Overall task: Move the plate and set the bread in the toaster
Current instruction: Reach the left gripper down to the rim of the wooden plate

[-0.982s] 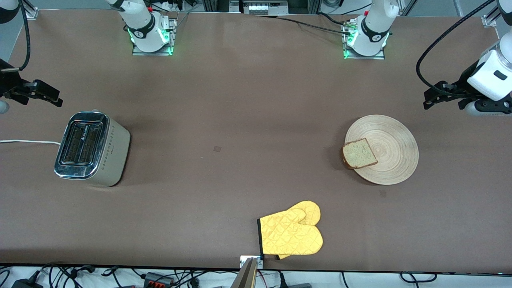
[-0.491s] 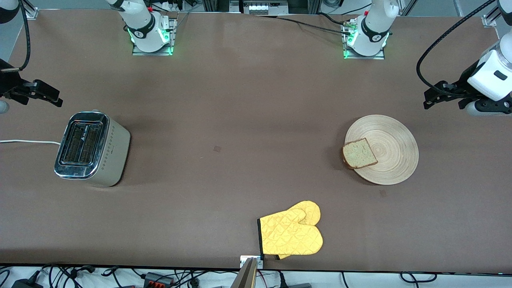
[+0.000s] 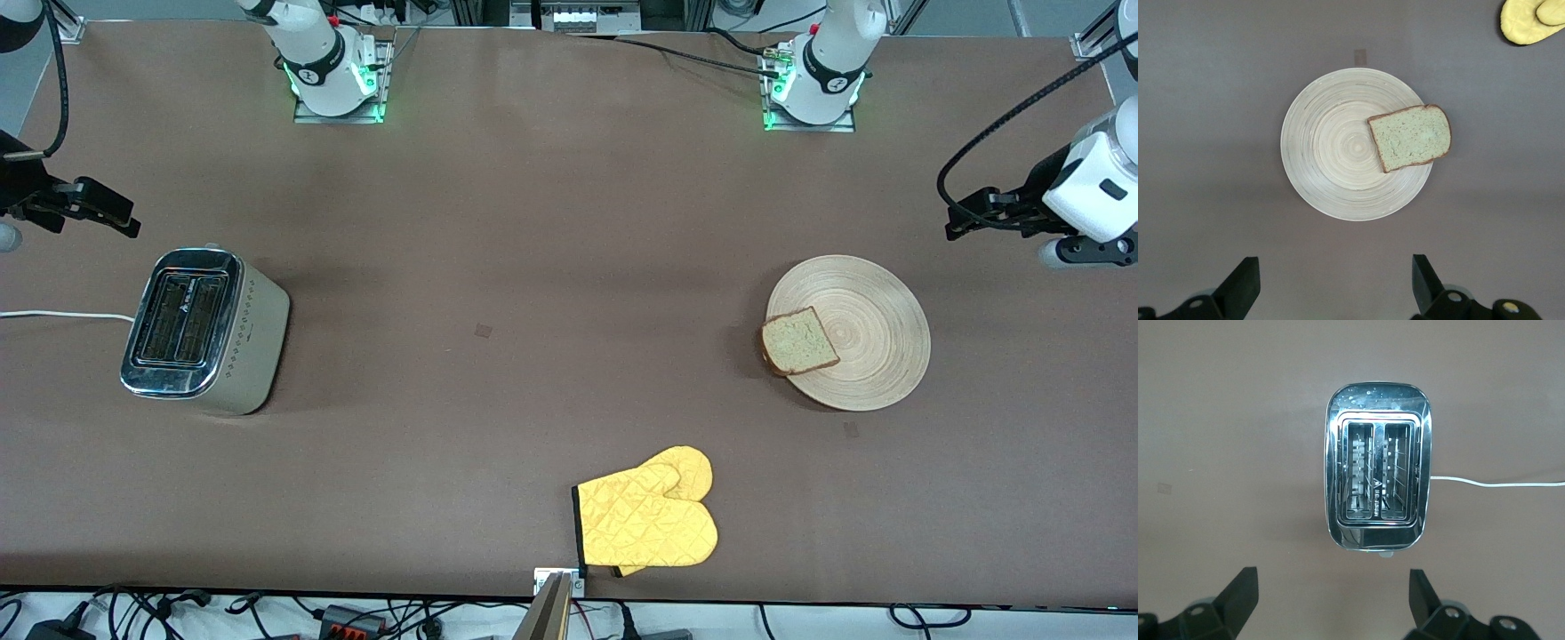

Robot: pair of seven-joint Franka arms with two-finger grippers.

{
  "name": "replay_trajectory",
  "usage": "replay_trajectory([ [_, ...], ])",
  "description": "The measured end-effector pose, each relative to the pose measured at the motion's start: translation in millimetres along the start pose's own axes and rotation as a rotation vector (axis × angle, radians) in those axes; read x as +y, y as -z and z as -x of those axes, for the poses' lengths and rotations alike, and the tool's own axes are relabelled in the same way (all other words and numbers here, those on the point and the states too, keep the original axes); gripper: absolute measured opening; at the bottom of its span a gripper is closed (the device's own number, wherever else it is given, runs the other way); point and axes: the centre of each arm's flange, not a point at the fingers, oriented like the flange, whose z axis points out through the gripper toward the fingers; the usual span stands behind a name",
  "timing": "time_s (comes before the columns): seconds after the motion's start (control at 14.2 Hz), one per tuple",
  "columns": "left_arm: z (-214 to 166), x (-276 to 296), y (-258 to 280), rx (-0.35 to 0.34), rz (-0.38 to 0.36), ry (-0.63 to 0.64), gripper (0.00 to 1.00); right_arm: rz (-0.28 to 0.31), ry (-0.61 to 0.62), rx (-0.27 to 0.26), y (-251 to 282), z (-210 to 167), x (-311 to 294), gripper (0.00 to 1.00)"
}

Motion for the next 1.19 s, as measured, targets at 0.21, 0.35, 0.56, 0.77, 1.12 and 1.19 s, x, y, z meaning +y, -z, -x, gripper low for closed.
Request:
replay_trajectory([
  [0.21,-25.7,-25.7,-29.1,-0.05,0.004,0.019,1.0,0.0,0.006,-0.001,-0.2,-0.1,-3.3,1.0],
  [0.35,-43.8,-58.2,-48.8,-0.077,0.03,-0.005,1.0,0.0,0.006,-0.001,-0.3,-0.1,-3.3,1.0],
  [0.56,-68.7,-126.1,-79.1,-0.071,0.242,-0.017,1.0,0.0,0.006,-0.007,-3.3,-1.4,-3.3,1.0],
  [0.77,-79.5,-195.5,-120.2,-0.052,0.389,-0.038,1.0,0.001,0.005,-0.014,-7.2,-3.2,-3.0,1.0],
  [1.12,-80.7,-263.3,-196.1,-0.012,0.613,-0.056,1.0,0.001,0.004,-0.014,-7.3,-3.2,-2.4,1.0],
  [1.19,-79.0,-277.8,-217.7,-0.006,0.656,-0.061,1.0,0.001,0.004,-0.014,-7.3,-3.2,-2.4,1.0],
])
